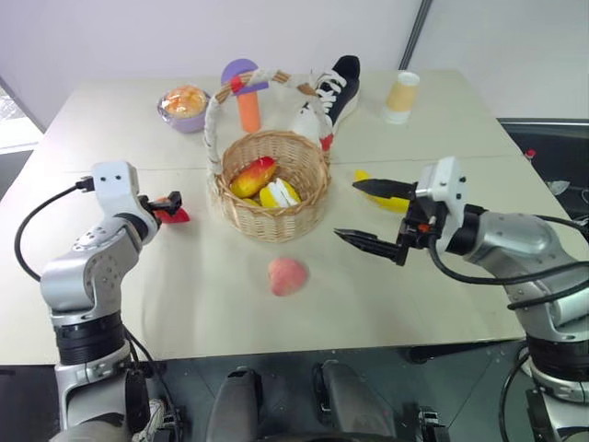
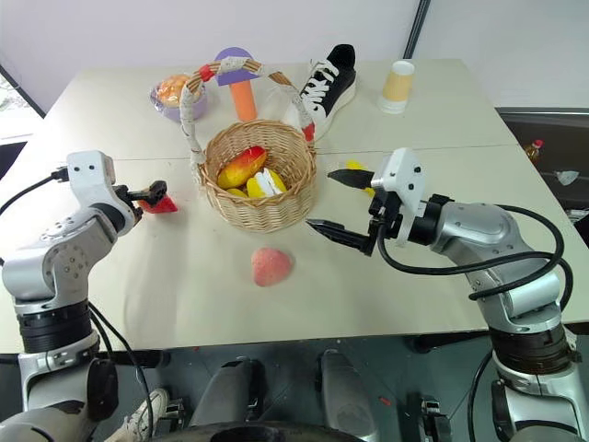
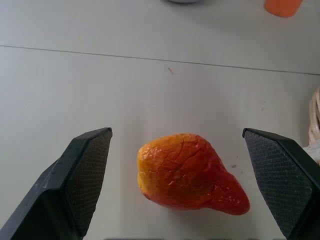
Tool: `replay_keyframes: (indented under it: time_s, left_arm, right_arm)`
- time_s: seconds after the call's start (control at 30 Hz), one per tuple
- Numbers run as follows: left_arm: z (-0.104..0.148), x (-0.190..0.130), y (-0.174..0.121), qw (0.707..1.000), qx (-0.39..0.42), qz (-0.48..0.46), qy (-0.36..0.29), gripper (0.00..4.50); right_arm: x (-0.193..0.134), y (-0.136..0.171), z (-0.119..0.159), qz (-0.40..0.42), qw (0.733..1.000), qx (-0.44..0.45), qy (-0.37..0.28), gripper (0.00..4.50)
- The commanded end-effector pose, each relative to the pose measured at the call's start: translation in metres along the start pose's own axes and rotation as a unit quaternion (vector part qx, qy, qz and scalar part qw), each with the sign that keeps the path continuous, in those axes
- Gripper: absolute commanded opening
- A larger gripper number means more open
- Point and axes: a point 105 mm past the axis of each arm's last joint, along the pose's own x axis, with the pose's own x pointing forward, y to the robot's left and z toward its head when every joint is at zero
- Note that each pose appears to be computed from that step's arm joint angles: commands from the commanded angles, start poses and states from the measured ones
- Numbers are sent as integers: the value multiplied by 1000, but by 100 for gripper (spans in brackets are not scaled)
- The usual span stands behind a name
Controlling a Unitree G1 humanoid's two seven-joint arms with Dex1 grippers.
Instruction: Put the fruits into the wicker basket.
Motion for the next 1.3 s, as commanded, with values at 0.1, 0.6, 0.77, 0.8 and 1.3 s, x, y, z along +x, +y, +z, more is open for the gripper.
replay_keyframes:
  time_s: [0.1, 0.6, 0.77, 0.8, 1.3]
  left_arm:
    - [12, -5, -1, 999, -35, 34, -13, 450]
    - [31, -16, 14, 978, 186, -72, -61, 450]
    - [23, -11, 25, 992, 111, -56, -33, 450]
    - [19, -10, 22, 993, 96, -63, -26, 450]
    - [9, -2, 4, 995, -90, 12, 36, 450]
  right_arm:
    - [0, 5, 6, 8, 1000, -17, -13, 444]
    - [-2, 9, -10, 5, 1000, -7, -12, 444]
    - [-1, 11, -8, 3, 1000, -7, -16, 444]
    - [-1, 11, -8, 2, 1000, -8, -17, 444]
    - [2, 13, -6, 1, 1000, -9, -14, 444]
